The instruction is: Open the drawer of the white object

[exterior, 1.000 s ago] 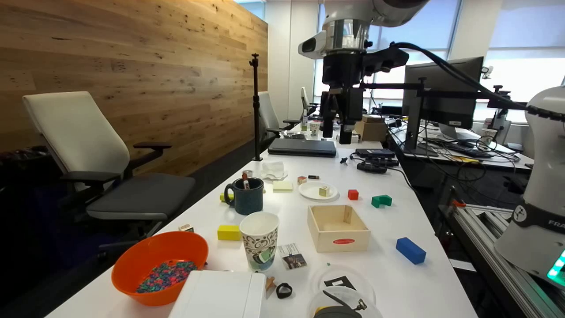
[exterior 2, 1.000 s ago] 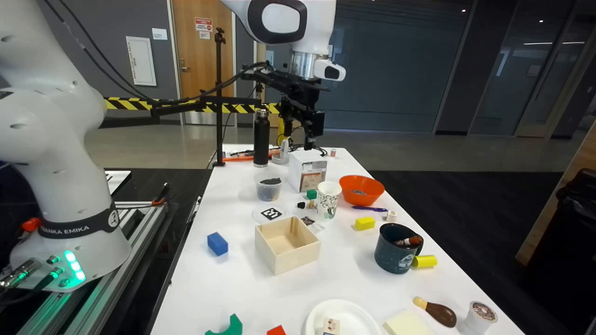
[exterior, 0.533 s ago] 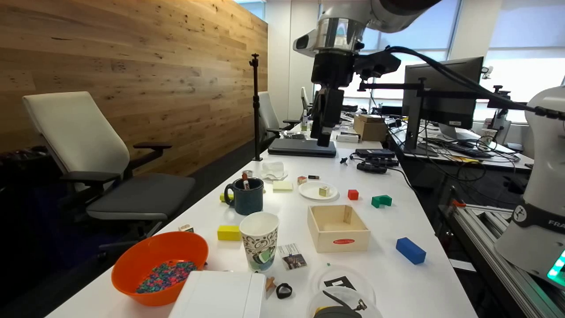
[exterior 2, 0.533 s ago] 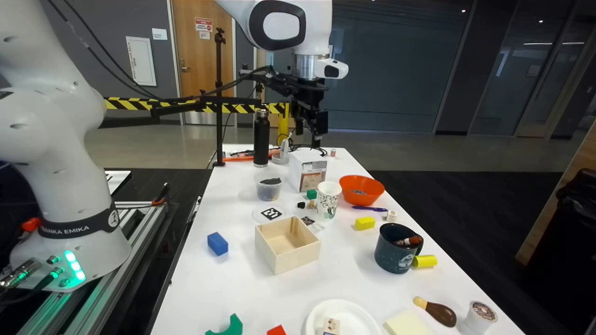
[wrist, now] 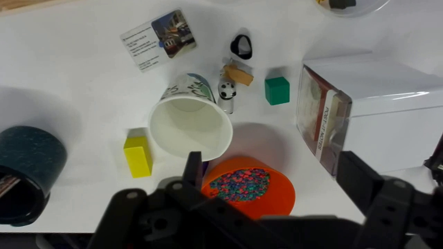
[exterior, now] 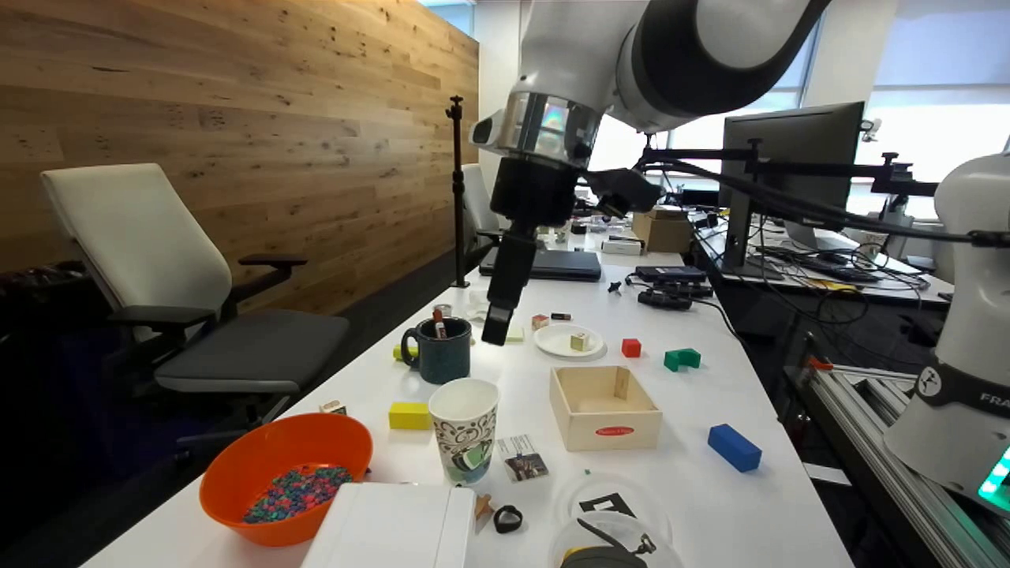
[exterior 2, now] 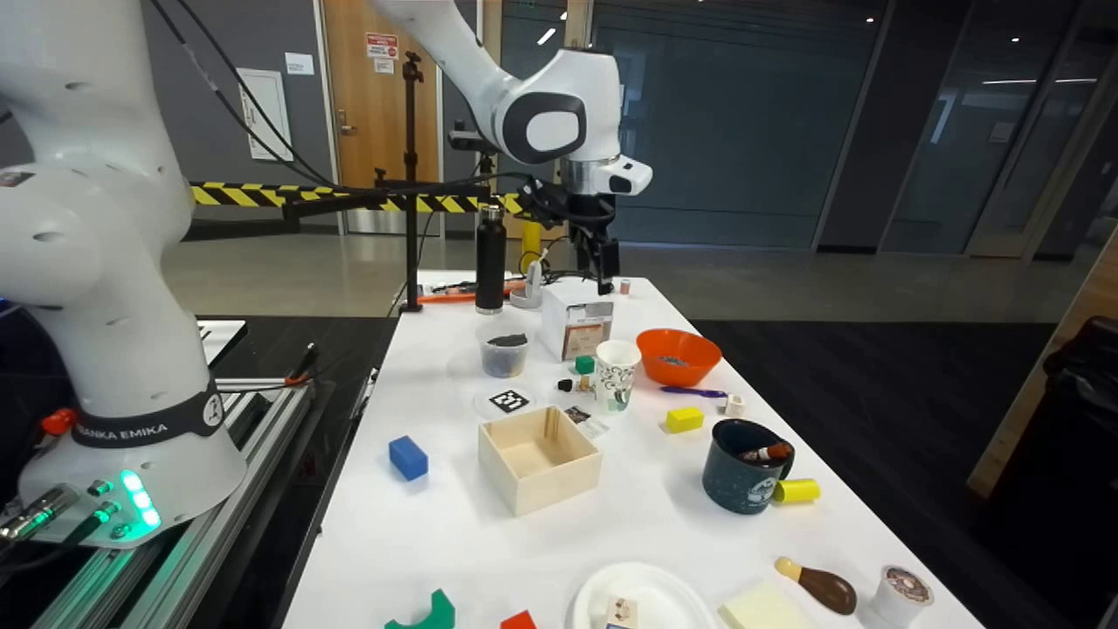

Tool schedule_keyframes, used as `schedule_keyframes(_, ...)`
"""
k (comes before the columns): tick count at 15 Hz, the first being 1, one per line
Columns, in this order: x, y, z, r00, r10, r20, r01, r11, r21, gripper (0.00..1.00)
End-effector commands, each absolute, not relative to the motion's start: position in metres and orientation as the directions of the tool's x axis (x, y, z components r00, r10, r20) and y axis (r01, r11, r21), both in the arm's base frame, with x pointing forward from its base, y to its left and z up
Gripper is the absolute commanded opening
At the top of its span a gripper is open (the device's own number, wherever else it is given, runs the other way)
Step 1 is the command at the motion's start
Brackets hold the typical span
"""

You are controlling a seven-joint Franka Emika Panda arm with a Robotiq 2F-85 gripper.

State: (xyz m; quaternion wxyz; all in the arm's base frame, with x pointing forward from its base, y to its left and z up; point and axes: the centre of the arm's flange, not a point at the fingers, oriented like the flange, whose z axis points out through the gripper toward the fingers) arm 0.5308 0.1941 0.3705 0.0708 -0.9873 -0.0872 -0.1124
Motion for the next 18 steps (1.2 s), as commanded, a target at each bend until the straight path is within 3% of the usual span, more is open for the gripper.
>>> schedule_keyframes(1, 0.564, 0.232, 0.357, 0.954, 0.219, 0.205, 0.253, -0.955, -0.153, 1.00)
schedule_keyframes(7, 0.575, 0.265, 0.339, 0.915, 0.374, 0.152, 0.397, -0.902, -0.169, 1.00)
schedule_keyframes(18, 0.564, 0.248, 0.330, 0.930, 0.331, 0.157, 0.351, -0.928, -0.123, 1.00)
